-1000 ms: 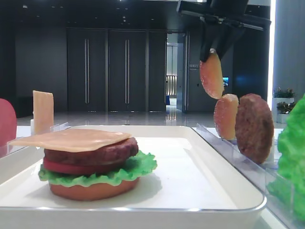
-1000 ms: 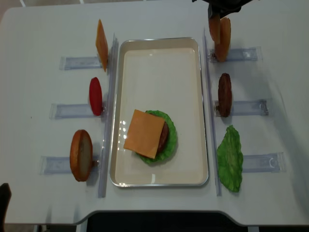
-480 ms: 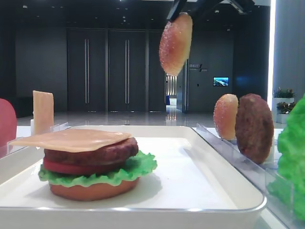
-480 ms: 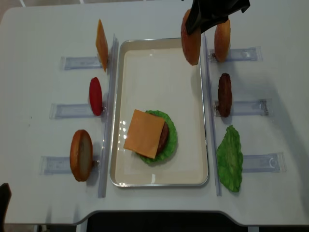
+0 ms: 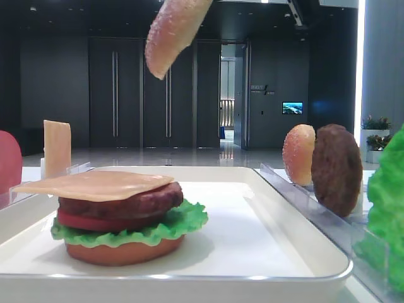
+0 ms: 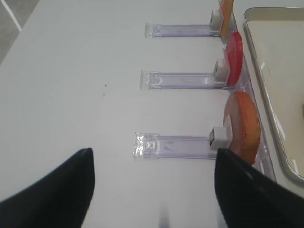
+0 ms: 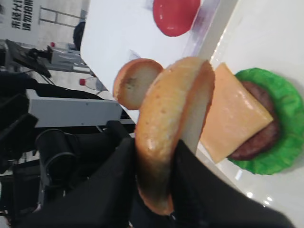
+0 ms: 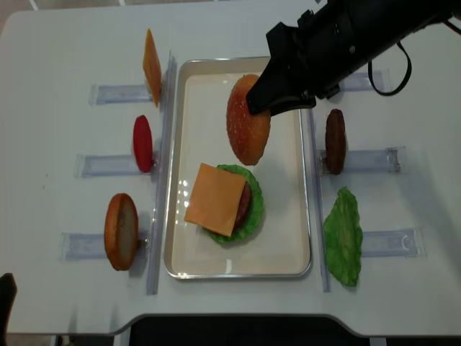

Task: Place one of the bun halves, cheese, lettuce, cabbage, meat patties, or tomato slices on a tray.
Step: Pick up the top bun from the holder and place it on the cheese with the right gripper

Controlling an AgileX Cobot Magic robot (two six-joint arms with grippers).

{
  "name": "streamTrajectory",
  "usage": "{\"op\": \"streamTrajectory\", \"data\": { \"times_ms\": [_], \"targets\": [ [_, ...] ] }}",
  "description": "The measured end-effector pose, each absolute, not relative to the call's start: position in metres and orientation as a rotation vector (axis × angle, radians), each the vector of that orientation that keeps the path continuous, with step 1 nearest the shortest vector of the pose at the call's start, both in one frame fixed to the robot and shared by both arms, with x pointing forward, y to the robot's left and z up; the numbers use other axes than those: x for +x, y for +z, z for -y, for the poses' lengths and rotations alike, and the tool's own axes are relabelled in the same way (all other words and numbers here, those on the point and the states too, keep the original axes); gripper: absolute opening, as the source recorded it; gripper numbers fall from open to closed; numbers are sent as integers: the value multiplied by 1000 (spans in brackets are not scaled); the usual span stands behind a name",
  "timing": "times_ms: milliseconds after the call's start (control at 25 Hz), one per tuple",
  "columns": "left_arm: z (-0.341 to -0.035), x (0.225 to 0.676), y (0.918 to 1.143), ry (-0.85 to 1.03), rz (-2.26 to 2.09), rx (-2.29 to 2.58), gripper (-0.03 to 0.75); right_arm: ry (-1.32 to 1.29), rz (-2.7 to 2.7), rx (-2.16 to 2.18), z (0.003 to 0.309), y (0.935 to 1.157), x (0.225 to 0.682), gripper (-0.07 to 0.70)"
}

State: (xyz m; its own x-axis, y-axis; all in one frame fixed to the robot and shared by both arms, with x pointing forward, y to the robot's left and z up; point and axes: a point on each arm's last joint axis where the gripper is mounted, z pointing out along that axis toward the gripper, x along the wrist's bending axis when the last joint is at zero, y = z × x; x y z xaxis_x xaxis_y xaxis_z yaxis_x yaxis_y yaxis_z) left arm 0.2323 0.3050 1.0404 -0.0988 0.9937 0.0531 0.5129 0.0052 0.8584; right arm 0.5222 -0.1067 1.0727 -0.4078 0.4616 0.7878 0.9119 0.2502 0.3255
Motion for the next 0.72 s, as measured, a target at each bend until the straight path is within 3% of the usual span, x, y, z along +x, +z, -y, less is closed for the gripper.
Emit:
{"op": "streamTrajectory", "data": {
  "times_ms": [400, 720],
  "targets": [
    [-305, 232, 1040, 1006, -1674, 1562, 597, -1244, 1735, -1132, 99, 1035, 481, 162],
    [-305, 232, 1040, 1006, -1674, 1562, 597, -1377, 1696, -1121, 96, 1027, 479, 162]
  ]
}}
